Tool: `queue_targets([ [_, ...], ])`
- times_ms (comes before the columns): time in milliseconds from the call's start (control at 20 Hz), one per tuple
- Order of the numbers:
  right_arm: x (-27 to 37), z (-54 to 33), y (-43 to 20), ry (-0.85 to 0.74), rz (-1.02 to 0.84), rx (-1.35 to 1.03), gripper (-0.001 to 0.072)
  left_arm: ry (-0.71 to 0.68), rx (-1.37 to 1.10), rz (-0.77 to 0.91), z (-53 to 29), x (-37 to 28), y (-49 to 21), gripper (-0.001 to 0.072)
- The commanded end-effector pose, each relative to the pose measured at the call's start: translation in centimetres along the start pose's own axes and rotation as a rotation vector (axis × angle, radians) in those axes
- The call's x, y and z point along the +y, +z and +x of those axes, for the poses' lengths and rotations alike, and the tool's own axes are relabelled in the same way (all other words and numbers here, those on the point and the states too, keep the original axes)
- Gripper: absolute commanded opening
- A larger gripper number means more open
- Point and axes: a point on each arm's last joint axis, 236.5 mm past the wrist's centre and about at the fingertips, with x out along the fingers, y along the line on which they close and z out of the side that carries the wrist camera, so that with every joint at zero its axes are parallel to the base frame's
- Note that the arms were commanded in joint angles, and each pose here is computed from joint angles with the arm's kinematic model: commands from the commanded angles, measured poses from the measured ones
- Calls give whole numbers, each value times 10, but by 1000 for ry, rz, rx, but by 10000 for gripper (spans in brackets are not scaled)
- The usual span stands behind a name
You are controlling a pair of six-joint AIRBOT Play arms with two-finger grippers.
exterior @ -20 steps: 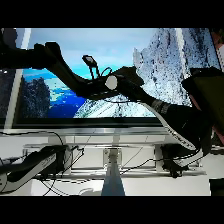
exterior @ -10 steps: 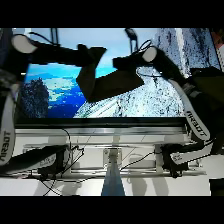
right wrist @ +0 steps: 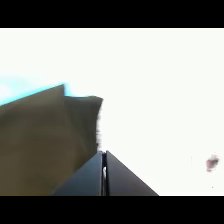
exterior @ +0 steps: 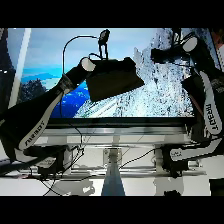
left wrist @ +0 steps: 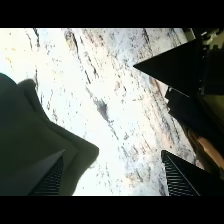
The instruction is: Fold the clothes and pants, and hang the long-sleeved shirts on hangers.
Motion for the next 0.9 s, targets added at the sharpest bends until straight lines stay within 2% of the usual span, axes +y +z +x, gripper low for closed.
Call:
queue_targets([
  [0, -52, 13, -23, -67, 28, 97, 8, -1, -18, 87, -7, 1, 9, 720],
  [100, -32, 32, -50, 123, 17, 201, 8, -22, -7, 193, -21, -4, 16, 720],
  [150, -12, 37, -58, 255, 51, 234, 67, -27, -2, 268, -29, -6, 18, 720],
  [200, -1, 43, -61, 324, 97, 246, 382, -21, 1, 327, -34, -6, 20, 720],
  [250, 6, 51, -63, 359, 139, 259, 625, -2, 0, 374, -39, -3, 24, 720],
  [500, 37, 93, -102, 379, 148, 386, 636, 58, 35, 494, -50, 10, 24, 720],
  [750, 94, 113, -126, 410, -1, 421, 625, 28, 95, 494, -58, 8, 13, 720],
  [800, 104, 115, -129, 413, -27, 421, 609, 39, 97, 504, -61, 11, 15, 720],
  [850, 113, 118, -132, 416, -55, 418, 463, 54, 101, 520, -65, 16, 17, 719],
])
